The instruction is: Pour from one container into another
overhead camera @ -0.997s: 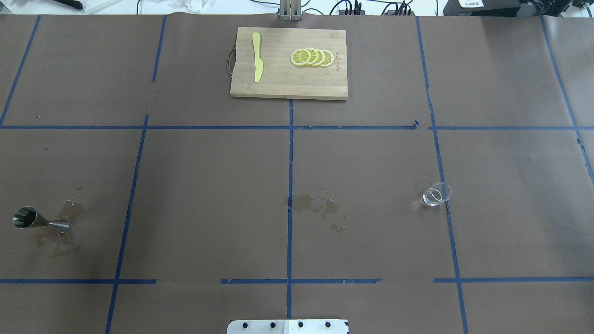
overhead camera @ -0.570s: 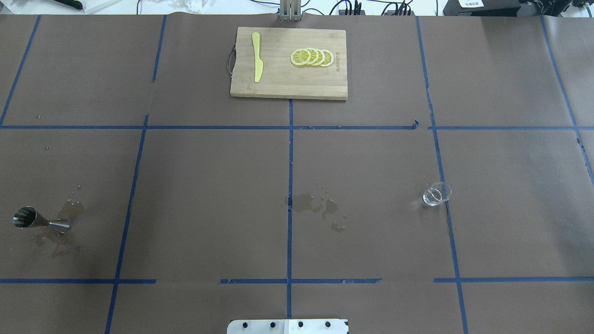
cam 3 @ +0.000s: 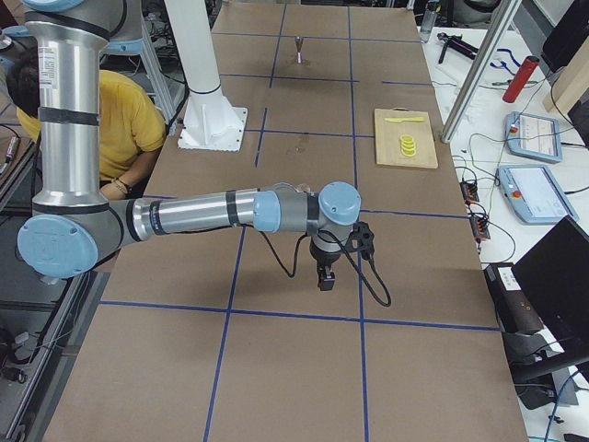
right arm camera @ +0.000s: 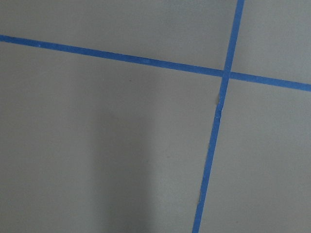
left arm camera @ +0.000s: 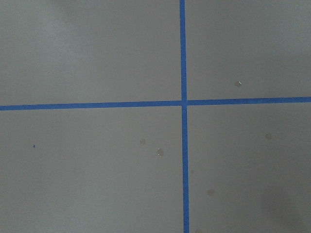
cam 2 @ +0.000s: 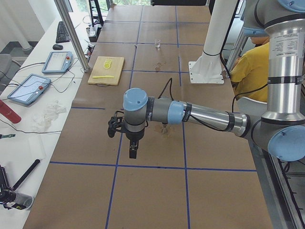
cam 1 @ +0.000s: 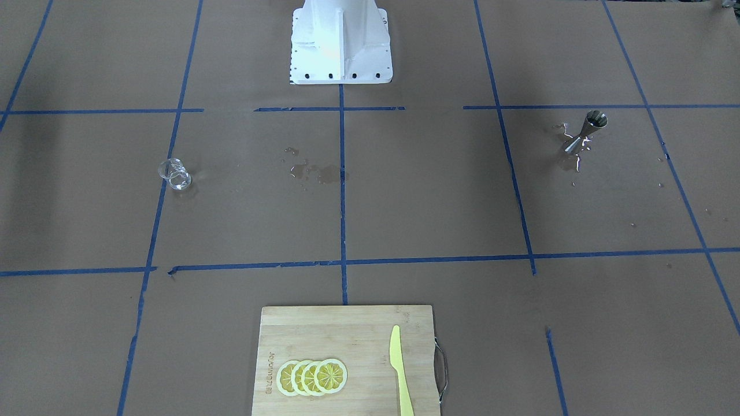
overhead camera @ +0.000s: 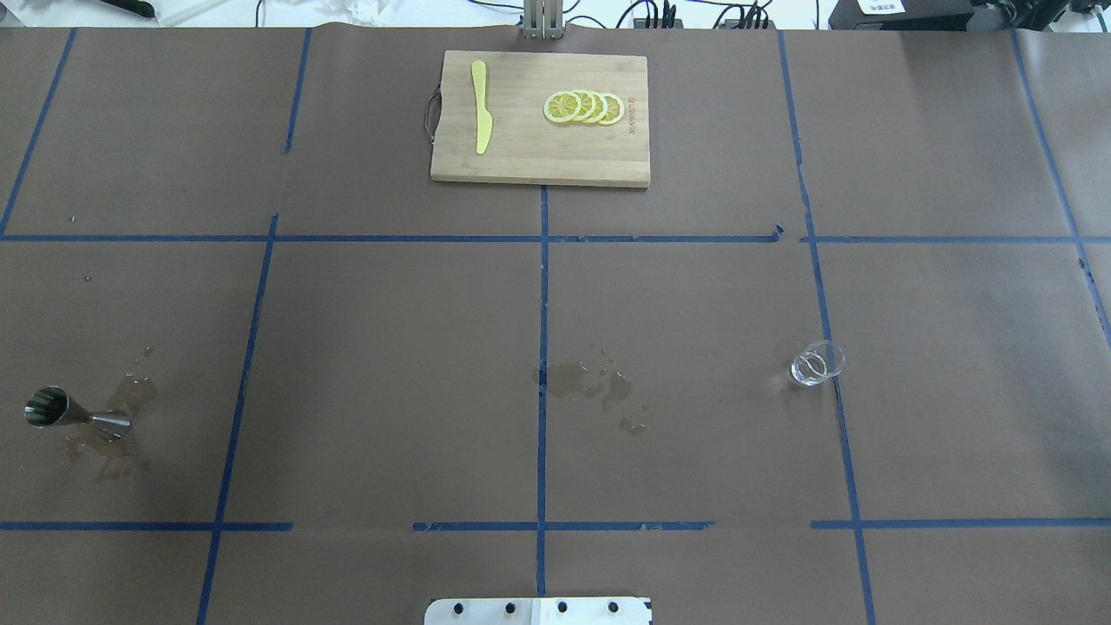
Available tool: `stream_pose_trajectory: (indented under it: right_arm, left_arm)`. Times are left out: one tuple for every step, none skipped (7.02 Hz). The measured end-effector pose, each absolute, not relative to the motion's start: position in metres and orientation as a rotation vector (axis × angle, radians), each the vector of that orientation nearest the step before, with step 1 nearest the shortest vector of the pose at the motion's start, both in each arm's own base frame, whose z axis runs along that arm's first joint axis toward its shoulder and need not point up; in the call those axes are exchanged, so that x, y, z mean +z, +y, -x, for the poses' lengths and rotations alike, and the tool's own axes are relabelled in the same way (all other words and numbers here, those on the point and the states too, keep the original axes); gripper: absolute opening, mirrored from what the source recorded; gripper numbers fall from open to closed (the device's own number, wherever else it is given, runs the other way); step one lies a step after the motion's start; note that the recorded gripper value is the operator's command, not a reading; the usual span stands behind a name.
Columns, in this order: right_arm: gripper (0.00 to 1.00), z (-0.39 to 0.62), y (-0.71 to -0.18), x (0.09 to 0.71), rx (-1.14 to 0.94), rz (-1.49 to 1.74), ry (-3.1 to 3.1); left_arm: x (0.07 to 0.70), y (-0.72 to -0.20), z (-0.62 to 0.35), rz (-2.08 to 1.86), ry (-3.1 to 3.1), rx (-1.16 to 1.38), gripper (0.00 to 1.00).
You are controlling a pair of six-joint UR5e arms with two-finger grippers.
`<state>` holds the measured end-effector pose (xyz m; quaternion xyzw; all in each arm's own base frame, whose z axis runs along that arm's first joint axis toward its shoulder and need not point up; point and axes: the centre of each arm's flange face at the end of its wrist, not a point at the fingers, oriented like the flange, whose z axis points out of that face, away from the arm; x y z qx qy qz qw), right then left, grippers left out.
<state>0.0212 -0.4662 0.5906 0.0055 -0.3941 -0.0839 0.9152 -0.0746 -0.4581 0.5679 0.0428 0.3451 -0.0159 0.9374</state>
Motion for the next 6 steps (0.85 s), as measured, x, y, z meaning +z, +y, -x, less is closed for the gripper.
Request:
stream_pose_trajectory:
  right_arm:
    - [1.00, -0.019, -0.467, 0.591, -0.176, -0.009, -0.810]
    - [1.00, -0.018, -0.467, 0.591, -0.180, -0.008, -0.810]
    - [1.00, -0.016, -0.468, 0.590, -0.184, -0.008, -0.810]
    - [1.00, -0.016, -0.468, 0.590, -0.186, -0.009, -0.811]
    - [1.00, -0.015, -0.468, 0.588, -0.188, -0.012, -0.814]
    - [1.00, -0.015, -0.468, 0.587, -0.188, -0.014, -0.817]
  left_arm:
    - [0.568, -0.456, 0.073, -0.077, 0.727, -0.029, 1.00]
    - [0.574, -0.455, 0.072, -0.084, 0.732, 0.029, 1.00]
    - [0.583, -0.455, 0.072, -0.102, 0.729, 0.124, 1.00]
    - [0.587, -0.455, 0.073, -0.107, 0.728, 0.175, 1.00]
    - [0.589, -0.456, 0.074, -0.107, 0.728, 0.193, 1.00]
    - [0.589, -0.457, 0.075, -0.108, 0.729, 0.198, 1.00]
